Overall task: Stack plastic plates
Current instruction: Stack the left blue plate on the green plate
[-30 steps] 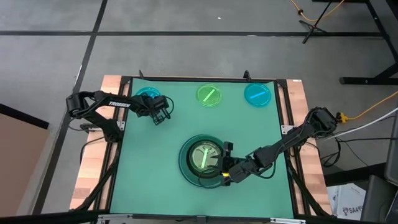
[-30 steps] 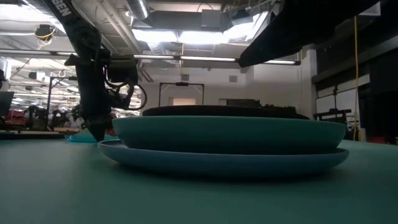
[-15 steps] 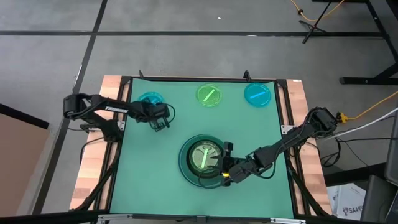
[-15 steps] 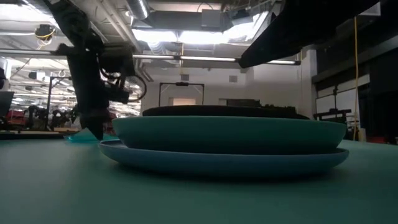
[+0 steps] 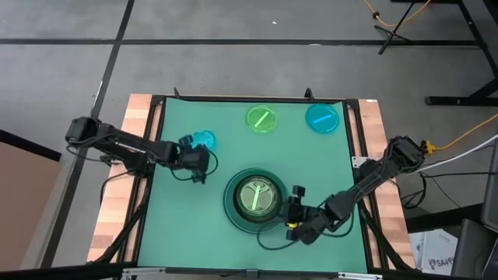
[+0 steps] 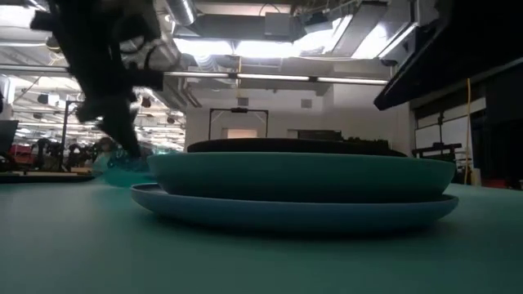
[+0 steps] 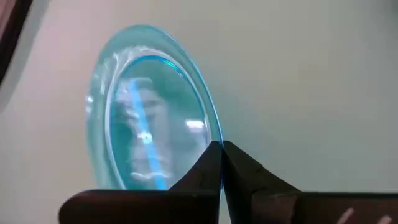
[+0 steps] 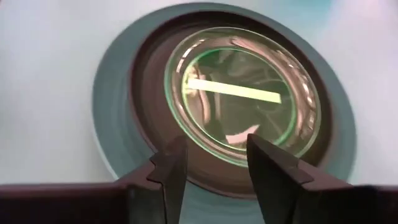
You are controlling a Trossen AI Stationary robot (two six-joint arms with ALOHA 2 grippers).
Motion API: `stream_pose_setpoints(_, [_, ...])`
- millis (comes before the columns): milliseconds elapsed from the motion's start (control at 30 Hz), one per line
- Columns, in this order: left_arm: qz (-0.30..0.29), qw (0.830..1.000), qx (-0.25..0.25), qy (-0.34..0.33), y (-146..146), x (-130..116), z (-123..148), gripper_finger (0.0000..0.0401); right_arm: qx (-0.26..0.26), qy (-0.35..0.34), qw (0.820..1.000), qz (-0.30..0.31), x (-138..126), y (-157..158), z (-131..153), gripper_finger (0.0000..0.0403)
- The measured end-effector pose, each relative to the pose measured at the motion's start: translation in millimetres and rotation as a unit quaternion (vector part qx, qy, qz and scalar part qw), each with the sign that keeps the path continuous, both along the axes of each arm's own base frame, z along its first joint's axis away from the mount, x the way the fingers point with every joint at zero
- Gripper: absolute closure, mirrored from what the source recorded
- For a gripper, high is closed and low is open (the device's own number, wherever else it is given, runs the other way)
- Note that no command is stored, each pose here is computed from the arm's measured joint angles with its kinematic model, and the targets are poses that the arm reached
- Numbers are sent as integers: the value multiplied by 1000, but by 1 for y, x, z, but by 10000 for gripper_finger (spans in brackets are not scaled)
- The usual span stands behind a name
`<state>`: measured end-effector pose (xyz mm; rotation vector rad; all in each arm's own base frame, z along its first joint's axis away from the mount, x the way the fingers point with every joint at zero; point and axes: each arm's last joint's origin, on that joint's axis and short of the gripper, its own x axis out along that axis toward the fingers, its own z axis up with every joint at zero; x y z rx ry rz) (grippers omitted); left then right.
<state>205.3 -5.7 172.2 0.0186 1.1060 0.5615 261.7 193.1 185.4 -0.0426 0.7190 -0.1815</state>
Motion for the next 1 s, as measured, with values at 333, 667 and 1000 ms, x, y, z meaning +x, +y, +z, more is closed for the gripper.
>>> stream_pose_setpoints(333, [-106, 989, 6, -99, -53, 25, 57, 401, -4, 1, 998, -60, -19, 6, -5, 245])
stream_pose_setpoints(667, [-175, 971, 10, -161, -89, 29, 82, 401, -12, 0, 997, -74, -20, 4, -5, 245])
stream_pose_setpoints(1000, [-242, 956, 30, -163, -122, 56, 69, 401, -12, -1, 997, -74, -20, 4, -5, 245])
